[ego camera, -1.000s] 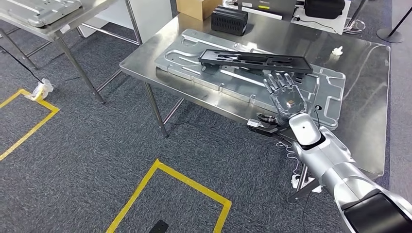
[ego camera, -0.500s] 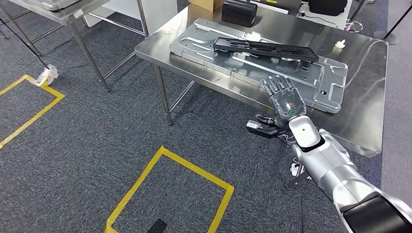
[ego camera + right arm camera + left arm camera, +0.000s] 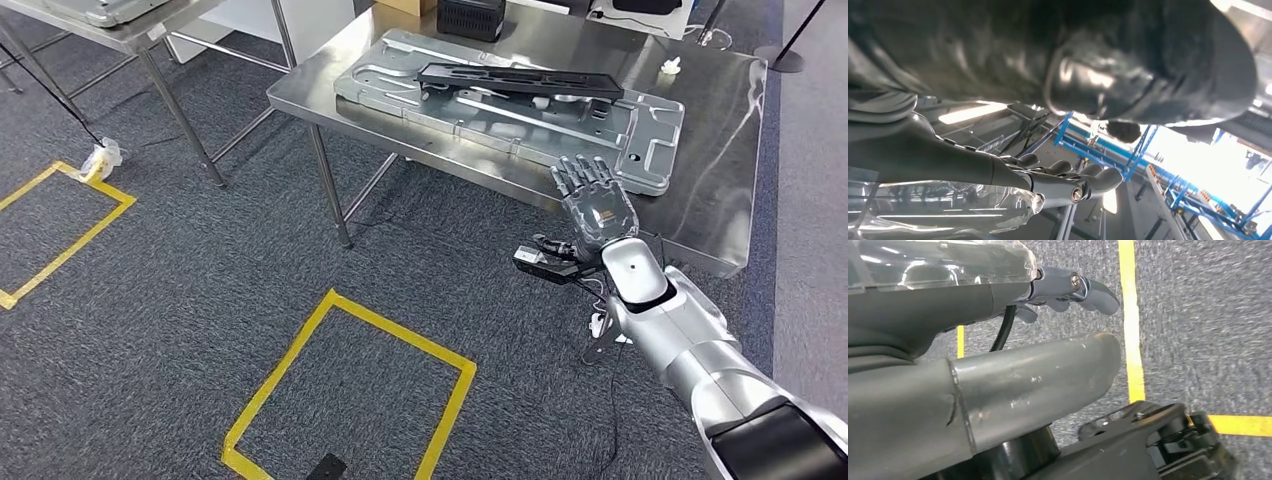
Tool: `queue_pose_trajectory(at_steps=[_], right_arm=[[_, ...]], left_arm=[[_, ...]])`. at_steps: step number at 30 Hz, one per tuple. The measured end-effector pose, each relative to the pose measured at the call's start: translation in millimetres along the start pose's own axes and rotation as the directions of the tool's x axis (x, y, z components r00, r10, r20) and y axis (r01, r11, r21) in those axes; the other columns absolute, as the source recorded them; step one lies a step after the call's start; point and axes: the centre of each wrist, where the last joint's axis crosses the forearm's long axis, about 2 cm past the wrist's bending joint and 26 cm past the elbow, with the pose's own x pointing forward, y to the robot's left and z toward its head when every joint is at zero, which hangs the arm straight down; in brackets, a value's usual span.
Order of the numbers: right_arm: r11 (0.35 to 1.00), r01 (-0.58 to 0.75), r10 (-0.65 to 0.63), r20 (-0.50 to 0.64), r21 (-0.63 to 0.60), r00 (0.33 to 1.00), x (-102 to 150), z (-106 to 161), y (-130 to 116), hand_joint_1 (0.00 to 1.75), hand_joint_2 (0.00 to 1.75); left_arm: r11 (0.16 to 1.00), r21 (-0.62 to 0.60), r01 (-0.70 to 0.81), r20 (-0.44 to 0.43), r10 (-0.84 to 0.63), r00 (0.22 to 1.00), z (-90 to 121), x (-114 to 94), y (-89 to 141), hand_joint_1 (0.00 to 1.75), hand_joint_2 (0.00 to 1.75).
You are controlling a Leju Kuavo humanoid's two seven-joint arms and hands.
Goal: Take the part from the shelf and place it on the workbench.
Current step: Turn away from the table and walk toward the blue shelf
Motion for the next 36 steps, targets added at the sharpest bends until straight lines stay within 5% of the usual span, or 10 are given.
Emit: queue_pose_trajectory(at_steps=[36], right_arm=[[0.998, 0.052, -0.05, -0.052, 0.021, 0.997, -1.3, 17.4, 18.4, 0.0, 0.0]], left_arm=[[1.0, 0.018, 0.008, -0.012, -0.008, 1.0, -0.1, -8.6, 2.7, 0.0, 0.0]])
